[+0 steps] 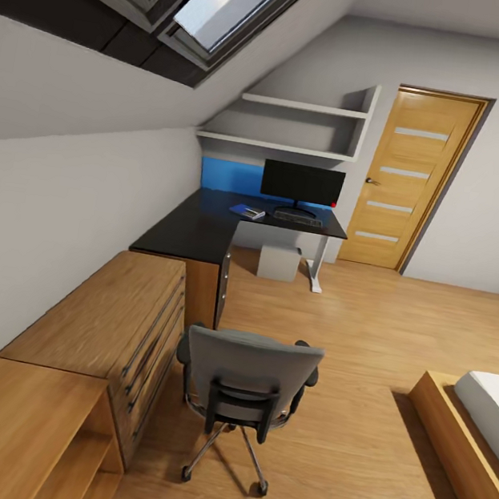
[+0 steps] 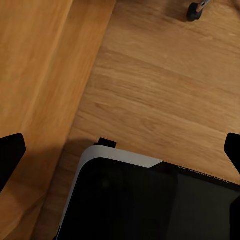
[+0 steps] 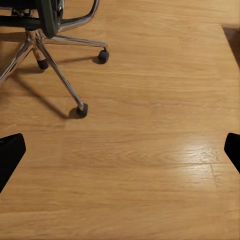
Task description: In the bedroom, organize the workspace by keeping the computer under the desk, ensuring the monitor is on the desk, placing the keyboard on the desk next to the monitor, placing the mouse on the desk next to the keyboard, moving the folder from the swivel chair onto the desk next to the mouse, stacking the notebook on top of the folder with the pen on top of the notebook, and positioning the swivel chair next to the desk.
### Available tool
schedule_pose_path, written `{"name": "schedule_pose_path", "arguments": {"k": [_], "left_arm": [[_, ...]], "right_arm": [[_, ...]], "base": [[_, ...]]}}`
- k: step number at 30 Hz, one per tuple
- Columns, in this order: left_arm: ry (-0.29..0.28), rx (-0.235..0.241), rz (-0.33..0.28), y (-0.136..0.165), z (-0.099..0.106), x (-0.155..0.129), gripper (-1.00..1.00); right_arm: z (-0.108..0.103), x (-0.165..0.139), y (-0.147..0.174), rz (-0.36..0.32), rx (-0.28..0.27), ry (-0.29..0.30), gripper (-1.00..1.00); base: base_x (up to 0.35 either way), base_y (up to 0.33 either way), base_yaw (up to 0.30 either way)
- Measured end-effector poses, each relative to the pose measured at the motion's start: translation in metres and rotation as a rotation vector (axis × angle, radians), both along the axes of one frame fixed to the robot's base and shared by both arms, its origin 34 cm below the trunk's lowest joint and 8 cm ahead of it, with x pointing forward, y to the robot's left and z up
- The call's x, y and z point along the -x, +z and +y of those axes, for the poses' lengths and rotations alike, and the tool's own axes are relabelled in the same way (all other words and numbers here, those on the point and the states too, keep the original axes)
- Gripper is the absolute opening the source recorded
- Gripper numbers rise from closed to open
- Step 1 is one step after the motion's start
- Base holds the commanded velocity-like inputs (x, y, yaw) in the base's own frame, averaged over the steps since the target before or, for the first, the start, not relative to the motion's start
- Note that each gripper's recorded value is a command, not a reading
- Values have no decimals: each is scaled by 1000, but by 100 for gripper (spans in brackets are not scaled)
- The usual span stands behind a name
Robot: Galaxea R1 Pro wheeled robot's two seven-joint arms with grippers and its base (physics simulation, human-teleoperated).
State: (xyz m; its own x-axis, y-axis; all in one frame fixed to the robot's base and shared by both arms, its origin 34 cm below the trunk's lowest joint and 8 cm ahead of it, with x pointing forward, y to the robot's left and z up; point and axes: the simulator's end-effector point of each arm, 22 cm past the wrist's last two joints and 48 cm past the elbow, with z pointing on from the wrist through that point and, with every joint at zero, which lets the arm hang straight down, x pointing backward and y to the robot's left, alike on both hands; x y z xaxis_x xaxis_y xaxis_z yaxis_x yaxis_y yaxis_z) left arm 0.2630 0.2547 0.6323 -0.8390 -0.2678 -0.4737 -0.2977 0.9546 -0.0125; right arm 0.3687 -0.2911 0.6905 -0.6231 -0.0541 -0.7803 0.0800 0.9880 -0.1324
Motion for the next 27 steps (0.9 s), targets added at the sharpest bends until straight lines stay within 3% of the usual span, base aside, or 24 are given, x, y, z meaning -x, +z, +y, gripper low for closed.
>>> {"name": "schedule_pose_path", "arguments": {"k": [20, 27], "left_arm": [[-3, 2, -3, 0, -1, -1, 100], [1, 13, -2, -1, -10, -2, 100]], "right_arm": [[-1, 0, 0, 0, 0, 3, 100], [-3, -2, -1, -4, 2, 2, 100]], "base": [[0, 3, 0], [0, 0, 0]]}}
